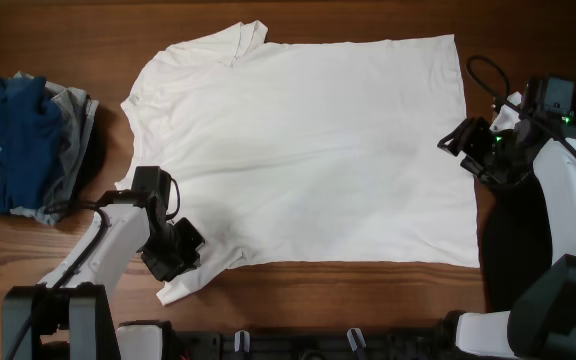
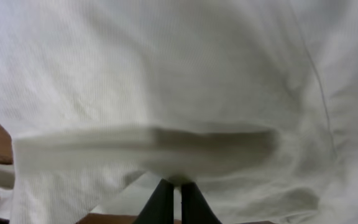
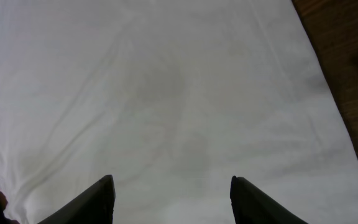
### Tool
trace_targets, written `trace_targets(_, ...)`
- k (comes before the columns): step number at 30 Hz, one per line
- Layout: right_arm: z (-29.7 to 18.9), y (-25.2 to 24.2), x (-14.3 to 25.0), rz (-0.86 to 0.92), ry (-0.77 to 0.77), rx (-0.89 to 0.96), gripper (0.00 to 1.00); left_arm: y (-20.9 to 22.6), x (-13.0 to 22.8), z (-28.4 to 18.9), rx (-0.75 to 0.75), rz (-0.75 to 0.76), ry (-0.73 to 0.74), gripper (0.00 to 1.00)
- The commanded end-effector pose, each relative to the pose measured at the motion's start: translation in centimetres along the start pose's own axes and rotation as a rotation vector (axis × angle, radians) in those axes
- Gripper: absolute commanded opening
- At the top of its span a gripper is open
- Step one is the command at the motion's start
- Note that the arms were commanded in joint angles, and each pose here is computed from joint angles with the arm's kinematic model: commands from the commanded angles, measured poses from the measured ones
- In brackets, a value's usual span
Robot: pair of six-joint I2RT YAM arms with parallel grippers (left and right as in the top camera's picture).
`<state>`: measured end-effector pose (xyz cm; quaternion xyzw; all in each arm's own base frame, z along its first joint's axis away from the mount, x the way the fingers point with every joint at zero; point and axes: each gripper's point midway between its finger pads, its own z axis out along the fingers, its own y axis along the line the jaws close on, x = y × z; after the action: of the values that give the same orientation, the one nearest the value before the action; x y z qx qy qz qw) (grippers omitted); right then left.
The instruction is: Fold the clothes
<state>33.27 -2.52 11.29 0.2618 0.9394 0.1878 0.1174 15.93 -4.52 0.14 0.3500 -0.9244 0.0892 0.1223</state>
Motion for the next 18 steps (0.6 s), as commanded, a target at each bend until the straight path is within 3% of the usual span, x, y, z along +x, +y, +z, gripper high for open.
trace_targets(1,0.5,-0.2,0.7,-0.007,0.032,0.008,0.6,-0.4,0.5,-0.2,0.021,-0.021,0.032,0.04)
trace_targets(7,0.5,-0.5,1.5,-0.017,0.064,0.019,0.61,-1.2,-0.3,-3.0,0.033,0.027,0.028,0.04)
trace_targets(11,0.5,-0.5,1.4,-0.018,0.059,0.017,0.61,-1.3,1.7,-1.9,0.007,0.053,0.078,0.38)
trace_targets(16,0.5,-0.6,1.4,-0.021,0.057,0.025,0.62,-0.7,2.7,0.5,-0.01,-0.032,0.085,0.55)
trace_targets(18,0.5,-0.6,1.3,-0.022,0.053,0.024,0.62,0.1,3.4,1.2,-0.024,-0.066,0.109,0.56)
